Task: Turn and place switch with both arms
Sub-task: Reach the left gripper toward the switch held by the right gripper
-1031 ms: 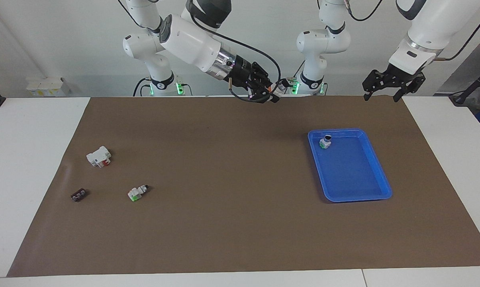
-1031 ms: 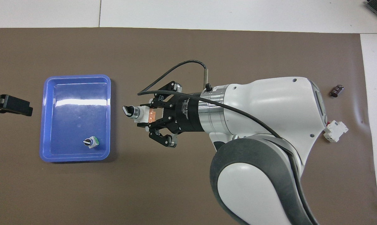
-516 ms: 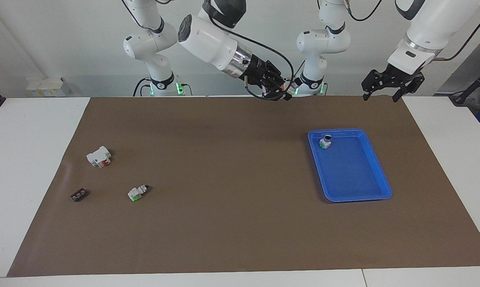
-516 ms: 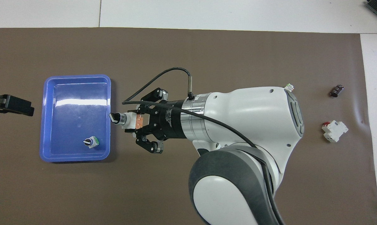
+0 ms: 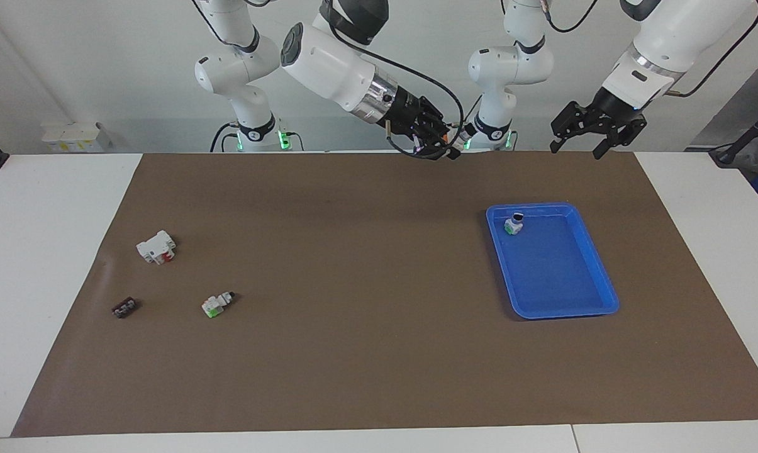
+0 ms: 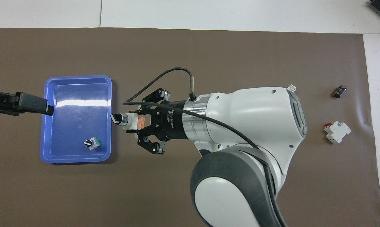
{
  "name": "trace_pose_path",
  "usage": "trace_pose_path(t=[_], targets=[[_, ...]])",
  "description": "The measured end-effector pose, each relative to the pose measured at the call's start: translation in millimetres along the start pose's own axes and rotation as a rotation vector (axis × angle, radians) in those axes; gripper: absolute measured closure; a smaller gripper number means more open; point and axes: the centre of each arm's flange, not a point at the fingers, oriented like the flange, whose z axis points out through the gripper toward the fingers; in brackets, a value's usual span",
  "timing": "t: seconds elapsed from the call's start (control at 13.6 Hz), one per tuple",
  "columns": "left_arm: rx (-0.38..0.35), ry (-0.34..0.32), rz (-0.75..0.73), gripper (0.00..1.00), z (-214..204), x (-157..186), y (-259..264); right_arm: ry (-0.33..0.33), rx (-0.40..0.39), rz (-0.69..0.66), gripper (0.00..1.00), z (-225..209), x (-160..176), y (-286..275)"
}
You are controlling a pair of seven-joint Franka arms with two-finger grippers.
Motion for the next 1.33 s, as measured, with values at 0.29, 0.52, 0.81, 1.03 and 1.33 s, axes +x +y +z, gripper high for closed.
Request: trace_pose_path(t=[0.29, 0.52, 0.81, 1.03, 1.33], targets=[[-0.193, -0.044, -0.246, 0.0, -1.2, -2.5, 26.8, 0.0, 0.001, 0.001, 0.59, -0.5, 0.3, -0.5], [-0.28, -0.099, -0.42, 0.0, -1.6, -5.4, 47.4, 0.0, 0.002, 0.001, 0.59, -0.8, 0.5, -0.9], [-0.282, -0.149, -0.581, 0.05, 4.9, -12.6, 86.5, 0.0, 0.002, 0.001, 0.59, -0.9, 0.6, -1.0], [-0.353, -0.178, -0.704, 0.45, 1.4, -12.3, 103.5, 0.0, 0.002, 0.001, 0.59, -1.0, 0.6, -1.1], [-0.356, -0.182, -0.702, 0.67, 4.9, -15.6, 120.7, 0.0, 0.002, 0.001, 0.59, -1.0, 0.6, -1.1]])
